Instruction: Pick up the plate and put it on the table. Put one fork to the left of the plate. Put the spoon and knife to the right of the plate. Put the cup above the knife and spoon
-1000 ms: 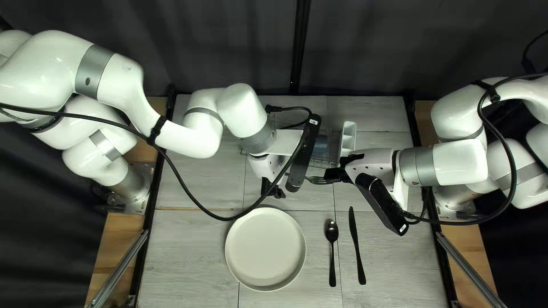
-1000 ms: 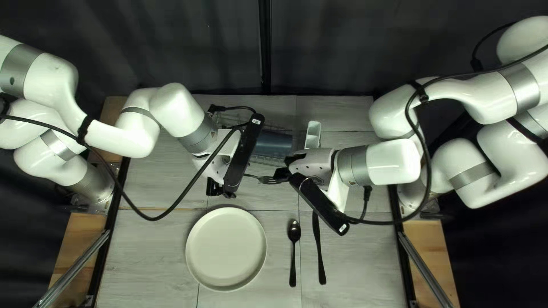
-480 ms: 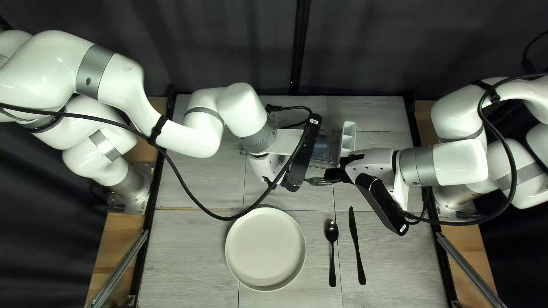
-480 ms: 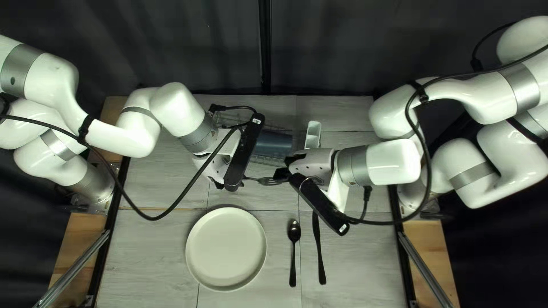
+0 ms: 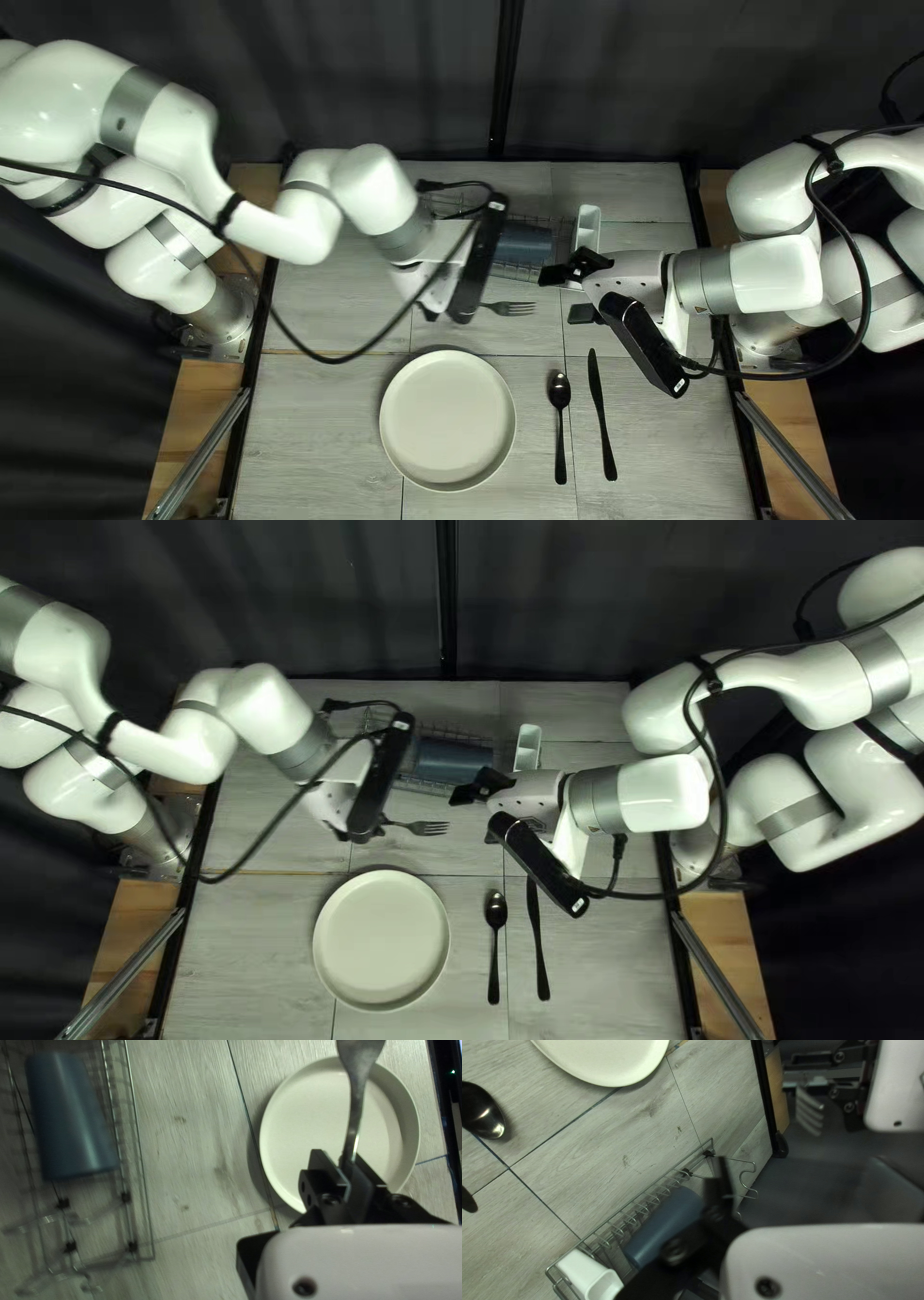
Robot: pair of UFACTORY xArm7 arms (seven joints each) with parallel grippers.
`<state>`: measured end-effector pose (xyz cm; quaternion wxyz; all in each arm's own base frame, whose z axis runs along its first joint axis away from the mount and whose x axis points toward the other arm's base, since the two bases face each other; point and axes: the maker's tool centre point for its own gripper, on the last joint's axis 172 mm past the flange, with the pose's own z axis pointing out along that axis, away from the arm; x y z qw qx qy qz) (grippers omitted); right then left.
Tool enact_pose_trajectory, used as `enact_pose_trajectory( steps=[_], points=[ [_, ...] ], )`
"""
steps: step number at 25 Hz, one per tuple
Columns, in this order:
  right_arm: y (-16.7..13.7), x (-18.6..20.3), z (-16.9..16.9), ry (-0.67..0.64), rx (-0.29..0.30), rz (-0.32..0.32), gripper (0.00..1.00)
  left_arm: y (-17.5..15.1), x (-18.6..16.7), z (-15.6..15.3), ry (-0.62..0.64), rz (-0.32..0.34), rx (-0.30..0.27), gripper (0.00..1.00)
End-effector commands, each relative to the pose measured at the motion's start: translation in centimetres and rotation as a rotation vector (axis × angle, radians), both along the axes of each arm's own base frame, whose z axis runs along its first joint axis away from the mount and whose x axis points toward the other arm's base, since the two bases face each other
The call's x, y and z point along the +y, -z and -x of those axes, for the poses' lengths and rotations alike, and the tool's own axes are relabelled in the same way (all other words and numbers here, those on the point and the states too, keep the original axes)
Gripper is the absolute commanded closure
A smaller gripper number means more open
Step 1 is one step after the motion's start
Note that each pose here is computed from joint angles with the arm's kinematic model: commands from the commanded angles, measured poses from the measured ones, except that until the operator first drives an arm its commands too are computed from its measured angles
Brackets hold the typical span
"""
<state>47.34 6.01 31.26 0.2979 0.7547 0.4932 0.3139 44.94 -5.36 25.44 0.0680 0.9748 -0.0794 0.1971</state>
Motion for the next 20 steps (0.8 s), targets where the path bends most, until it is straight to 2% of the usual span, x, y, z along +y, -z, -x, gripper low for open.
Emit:
enact_pose_trajectory(
  steps=[1, 4, 14, 17, 18, 19, 20],
  points=[
    [0.0, 0.0, 0.0, 0.0, 0.0, 0.0, 0.0, 0.1, -2.0, 5.0, -0.143, -0.032, 0.013, 1.0],
    [0.0, 0.0, 0.0, 0.0, 0.0, 0.0, 0.0, -1.4, -3.9, 7.1, -0.215, -0.068, 0.032, 1.0],
    [0.0, 0.0, 0.0, 0.0, 0.0, 0.0, 0.0, -1.3, -3.8, 7.6, -0.244, -0.058, 0.03, 1.0],
    [0.0, 0.0, 0.0, 0.0, 0.0, 0.0, 0.0, -1.1, -5.5, 9.9, -0.422, -0.061, 0.023, 1.0],
    [0.0, 0.0, 0.0, 0.0, 0.0, 0.0, 0.0, -0.8, -7.2, 11.8, -0.565, -0.036, 0.013, 1.0],
    [0.0, 0.0, 0.0, 0.0, 0.0, 0.0, 0.0, -0.5, -8.1, 12.8, -0.646, -0.029, 0.018, 1.0],
    [0.0, 0.0, 0.0, 0.0, 0.0, 0.0, 0.0, -0.5, -8.1, 12.8, -0.646, -0.029, 0.018, 1.0]
  ],
)
